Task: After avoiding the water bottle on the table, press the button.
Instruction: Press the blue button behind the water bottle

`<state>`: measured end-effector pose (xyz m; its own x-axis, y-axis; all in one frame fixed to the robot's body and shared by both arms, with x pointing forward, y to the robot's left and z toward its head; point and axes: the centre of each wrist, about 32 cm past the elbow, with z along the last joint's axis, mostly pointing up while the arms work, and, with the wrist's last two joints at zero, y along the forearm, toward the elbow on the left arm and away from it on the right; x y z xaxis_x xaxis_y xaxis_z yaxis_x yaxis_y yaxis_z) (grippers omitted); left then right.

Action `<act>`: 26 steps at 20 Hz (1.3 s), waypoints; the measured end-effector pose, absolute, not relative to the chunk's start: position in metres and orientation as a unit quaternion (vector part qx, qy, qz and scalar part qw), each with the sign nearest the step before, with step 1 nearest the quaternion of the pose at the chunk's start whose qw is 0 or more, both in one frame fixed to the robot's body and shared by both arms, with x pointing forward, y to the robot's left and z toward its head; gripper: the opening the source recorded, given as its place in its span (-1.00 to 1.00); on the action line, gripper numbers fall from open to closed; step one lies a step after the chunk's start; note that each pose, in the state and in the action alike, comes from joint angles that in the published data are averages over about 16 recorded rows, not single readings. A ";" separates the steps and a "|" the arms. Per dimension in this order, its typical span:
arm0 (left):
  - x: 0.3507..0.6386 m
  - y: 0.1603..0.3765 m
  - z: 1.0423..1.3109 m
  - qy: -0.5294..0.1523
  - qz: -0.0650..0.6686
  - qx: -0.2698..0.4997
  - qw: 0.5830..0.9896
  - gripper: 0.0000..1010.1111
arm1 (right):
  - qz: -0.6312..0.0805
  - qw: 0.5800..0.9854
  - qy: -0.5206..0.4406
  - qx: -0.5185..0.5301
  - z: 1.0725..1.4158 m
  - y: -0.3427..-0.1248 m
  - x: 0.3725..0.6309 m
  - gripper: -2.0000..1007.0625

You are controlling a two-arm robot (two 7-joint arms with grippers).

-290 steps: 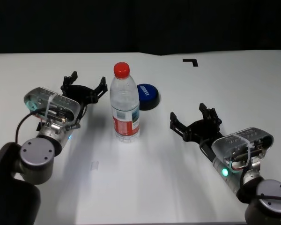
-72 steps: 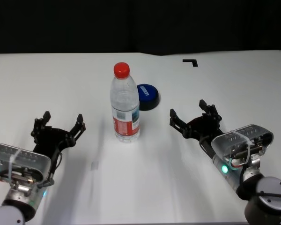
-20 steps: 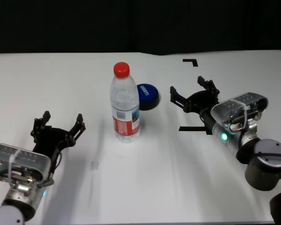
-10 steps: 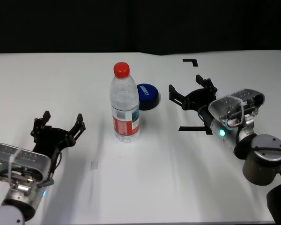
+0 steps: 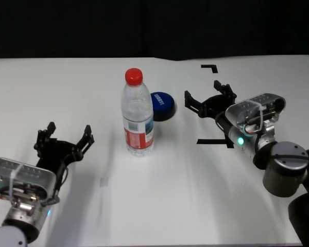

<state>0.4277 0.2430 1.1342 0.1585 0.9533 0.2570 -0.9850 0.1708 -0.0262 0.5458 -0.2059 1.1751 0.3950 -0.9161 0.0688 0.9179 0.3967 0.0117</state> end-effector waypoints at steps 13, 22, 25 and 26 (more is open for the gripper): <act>0.428 0.243 1.134 -0.108 0.640 0.074 0.758 0.99 | -0.546 0.837 -0.033 -0.023 1.177 -0.204 0.561 0.99; 0.428 0.243 1.134 -0.108 0.640 0.074 0.758 0.99 | -0.544 0.838 -0.031 -0.031 1.176 -0.202 0.572 0.99; 0.428 0.243 1.134 -0.108 0.640 0.074 0.758 0.99 | -0.544 0.838 -0.029 -0.035 1.175 -0.202 0.576 0.99; 0.428 0.243 1.134 -0.108 0.640 0.074 0.758 0.99 | -0.544 0.838 -0.029 -0.036 1.174 -0.202 0.577 0.99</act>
<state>0.4277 0.2430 1.1342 0.1585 0.9533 0.2570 -0.9850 0.1708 -0.0261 0.5775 -0.2019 1.1744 0.4059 -0.9097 0.0880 0.9139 0.4049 -0.0298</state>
